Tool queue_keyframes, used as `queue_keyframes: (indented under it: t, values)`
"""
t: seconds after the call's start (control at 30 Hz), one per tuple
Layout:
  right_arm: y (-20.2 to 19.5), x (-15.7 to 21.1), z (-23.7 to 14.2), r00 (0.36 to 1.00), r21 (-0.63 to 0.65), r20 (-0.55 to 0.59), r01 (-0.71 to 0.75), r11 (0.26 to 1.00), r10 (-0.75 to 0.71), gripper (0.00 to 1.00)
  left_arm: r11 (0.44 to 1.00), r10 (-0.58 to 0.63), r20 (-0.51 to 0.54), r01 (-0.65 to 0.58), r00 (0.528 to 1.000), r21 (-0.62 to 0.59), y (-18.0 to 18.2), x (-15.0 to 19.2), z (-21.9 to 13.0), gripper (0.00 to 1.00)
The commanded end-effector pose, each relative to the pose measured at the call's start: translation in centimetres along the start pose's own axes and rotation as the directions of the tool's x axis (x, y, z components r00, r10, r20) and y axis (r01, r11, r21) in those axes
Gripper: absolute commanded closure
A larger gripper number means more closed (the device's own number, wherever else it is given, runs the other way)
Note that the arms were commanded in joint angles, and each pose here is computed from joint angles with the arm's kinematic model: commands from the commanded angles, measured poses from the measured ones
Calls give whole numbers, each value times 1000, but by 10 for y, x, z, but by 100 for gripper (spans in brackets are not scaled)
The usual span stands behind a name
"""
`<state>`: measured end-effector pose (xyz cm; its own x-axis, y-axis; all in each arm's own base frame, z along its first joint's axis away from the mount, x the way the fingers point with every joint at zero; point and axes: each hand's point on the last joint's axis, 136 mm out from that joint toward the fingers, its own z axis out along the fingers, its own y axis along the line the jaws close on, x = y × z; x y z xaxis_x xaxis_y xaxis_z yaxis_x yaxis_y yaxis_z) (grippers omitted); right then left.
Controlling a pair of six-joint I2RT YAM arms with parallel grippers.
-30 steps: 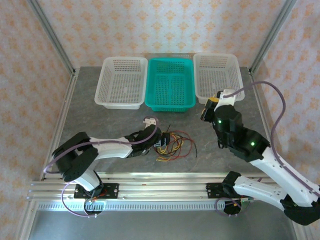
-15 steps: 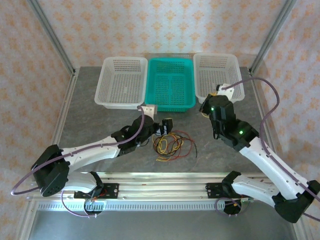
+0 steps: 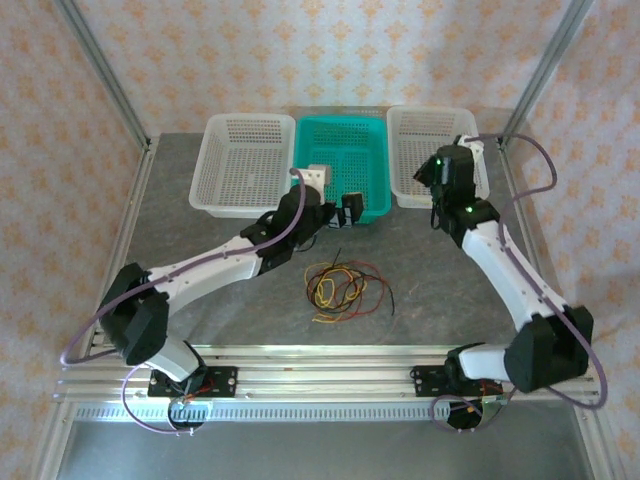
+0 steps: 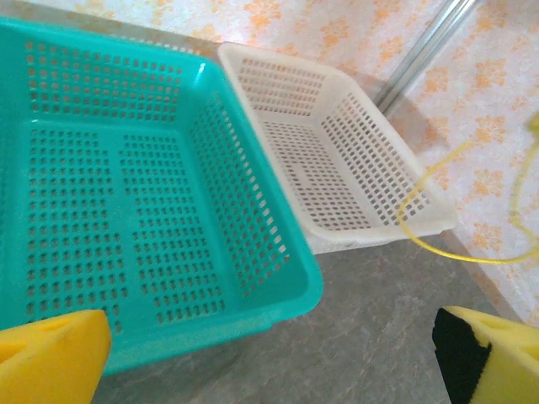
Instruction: Untangle the cables
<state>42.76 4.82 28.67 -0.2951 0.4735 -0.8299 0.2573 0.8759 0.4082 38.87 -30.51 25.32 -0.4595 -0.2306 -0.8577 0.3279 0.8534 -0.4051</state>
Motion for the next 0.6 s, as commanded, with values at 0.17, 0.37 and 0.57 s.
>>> queue_keyframes:
  t: [0.17,0.37,0.57]
  values:
    - [13,-33,66,991,-67,12,-134,989,135,100,998,35,35,-37,999,60,-22,-36,41,1]
    - [0,-23,125,989,1,-36,-142,990,142,100,997,18,35,-21,999,76,-16,-45,74,0]
    - [-9,-7,179,984,64,-104,-135,989,142,100,996,-18,16,16,1000,88,-4,-45,109,1]
